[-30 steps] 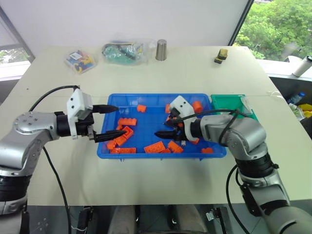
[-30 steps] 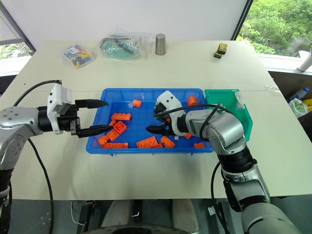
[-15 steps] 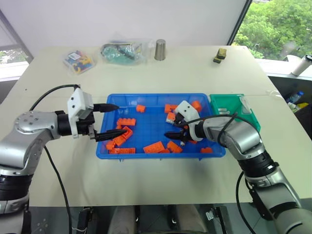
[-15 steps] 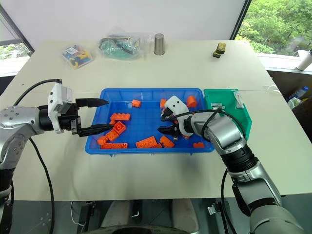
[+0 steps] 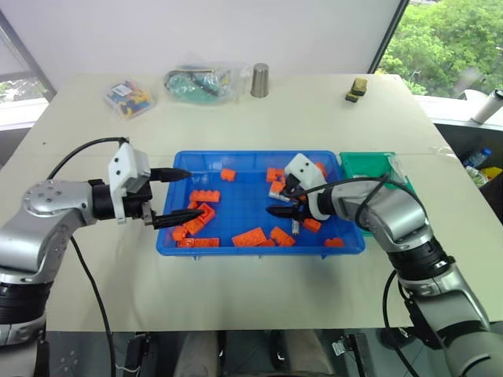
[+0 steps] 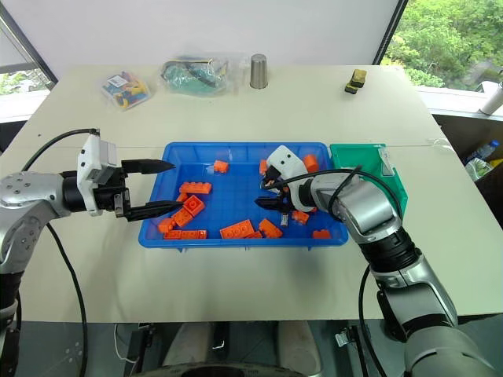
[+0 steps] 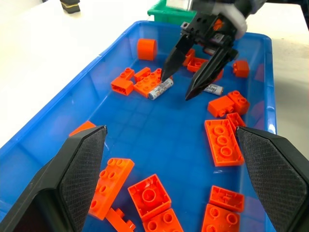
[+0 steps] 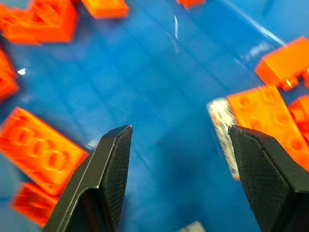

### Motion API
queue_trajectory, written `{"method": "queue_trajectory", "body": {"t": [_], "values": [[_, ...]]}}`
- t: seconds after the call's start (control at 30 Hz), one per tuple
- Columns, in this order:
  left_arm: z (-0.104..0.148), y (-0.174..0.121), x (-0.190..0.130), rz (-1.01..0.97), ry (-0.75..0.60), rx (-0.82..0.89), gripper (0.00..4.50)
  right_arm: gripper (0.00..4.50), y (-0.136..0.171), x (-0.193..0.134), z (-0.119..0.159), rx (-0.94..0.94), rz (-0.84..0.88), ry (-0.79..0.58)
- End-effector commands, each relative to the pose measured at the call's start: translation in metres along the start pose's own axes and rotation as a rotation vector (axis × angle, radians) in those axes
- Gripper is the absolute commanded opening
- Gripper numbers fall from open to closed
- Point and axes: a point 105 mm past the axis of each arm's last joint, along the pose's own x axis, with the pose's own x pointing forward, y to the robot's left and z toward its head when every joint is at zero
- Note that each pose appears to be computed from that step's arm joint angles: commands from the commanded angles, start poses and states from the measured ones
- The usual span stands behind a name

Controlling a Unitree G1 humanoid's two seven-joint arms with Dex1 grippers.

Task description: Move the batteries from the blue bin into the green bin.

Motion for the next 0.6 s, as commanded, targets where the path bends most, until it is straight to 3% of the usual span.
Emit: {"method": "queue_trajectory", "body": {"t": [0.03, 0.37, 0.47, 0.6], "values": [[0.01, -0.001, -0.001, -0.008, -0.007, 0.042, 4.5, 3.26, -0.005, 0.004, 0.002, -0.049, -0.01, -0.011], [0.011, -0.004, -0.001, -0.016, -0.002, 0.042, 4.5, 3.26, -0.001, 0.014, -0.025, -0.09, 0.011, 0.058], [0.011, -0.003, 0.0, -0.017, -0.002, 0.044, 4.5, 2.5, -0.002, 0.015, -0.027, -0.102, -0.002, 0.056], [0.011, -0.004, 0.002, -0.031, -0.004, 0.043, 4.5, 0.52, 0.003, 0.013, -0.023, -0.085, 0.011, 0.039]]}}
